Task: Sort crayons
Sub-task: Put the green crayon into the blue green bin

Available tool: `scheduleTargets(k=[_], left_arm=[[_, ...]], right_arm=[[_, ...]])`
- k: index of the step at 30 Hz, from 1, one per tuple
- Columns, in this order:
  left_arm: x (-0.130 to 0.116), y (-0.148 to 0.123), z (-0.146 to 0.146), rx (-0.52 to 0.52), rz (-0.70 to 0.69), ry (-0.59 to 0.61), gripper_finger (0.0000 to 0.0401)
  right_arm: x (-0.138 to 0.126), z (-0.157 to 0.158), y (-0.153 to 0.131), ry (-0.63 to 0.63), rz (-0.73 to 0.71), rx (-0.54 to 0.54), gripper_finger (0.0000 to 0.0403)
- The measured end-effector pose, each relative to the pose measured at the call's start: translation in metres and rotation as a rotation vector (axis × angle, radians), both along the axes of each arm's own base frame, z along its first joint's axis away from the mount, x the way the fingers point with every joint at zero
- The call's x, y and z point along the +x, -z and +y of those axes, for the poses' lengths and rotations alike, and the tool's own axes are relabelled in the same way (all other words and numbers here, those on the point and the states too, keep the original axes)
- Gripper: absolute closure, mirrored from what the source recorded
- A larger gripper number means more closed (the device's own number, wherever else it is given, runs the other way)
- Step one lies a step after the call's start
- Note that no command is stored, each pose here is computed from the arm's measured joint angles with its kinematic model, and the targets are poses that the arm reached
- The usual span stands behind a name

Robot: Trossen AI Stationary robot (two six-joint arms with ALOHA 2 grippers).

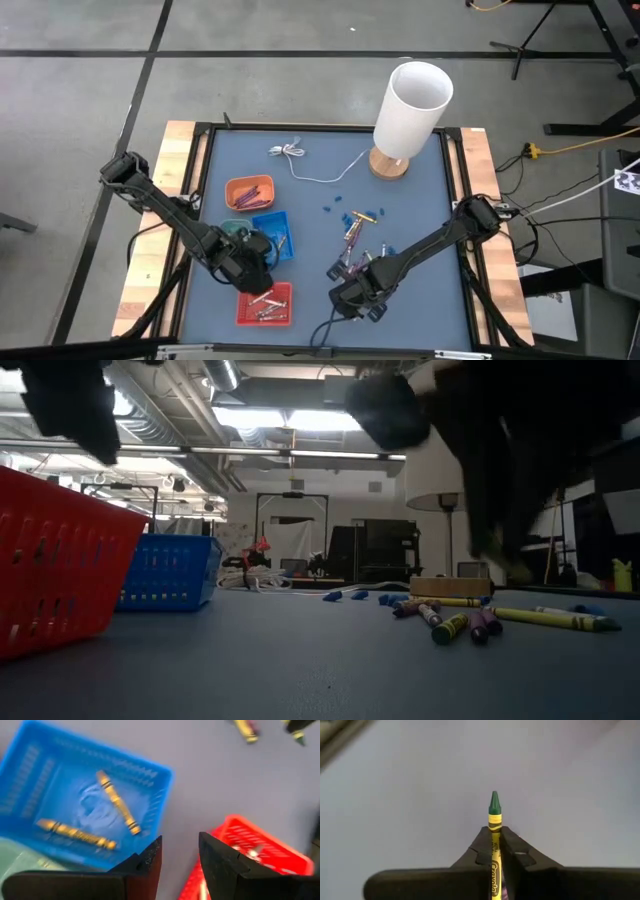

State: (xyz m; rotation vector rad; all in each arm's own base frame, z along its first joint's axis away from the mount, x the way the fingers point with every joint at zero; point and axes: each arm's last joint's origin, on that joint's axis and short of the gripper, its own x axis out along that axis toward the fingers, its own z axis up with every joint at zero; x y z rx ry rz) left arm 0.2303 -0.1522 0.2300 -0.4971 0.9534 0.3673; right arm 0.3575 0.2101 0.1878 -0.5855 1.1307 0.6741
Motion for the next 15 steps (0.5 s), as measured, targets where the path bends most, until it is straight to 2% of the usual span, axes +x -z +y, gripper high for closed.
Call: scheduleTargets(k=[5,9,15], left_arm=[[0.003,-0.005,-0.014,0.076,-0.083,0.247,0.0289],[0.002,-0.010,-0.027,0.162,-0.165,0.458,0.0289],[0.002,-0.017,-0.039,0.242,-0.266,0.588,0.0289]], right_arm=[[0.012,0.006,-0.026,0.011,-0.103,0.027,0.0382],[0.025,0.013,-0.046,0.021,-0.247,0.082,0.0381],[0.046,0.025,-0.073,-0.011,-0.555,0.229,0.0380]])
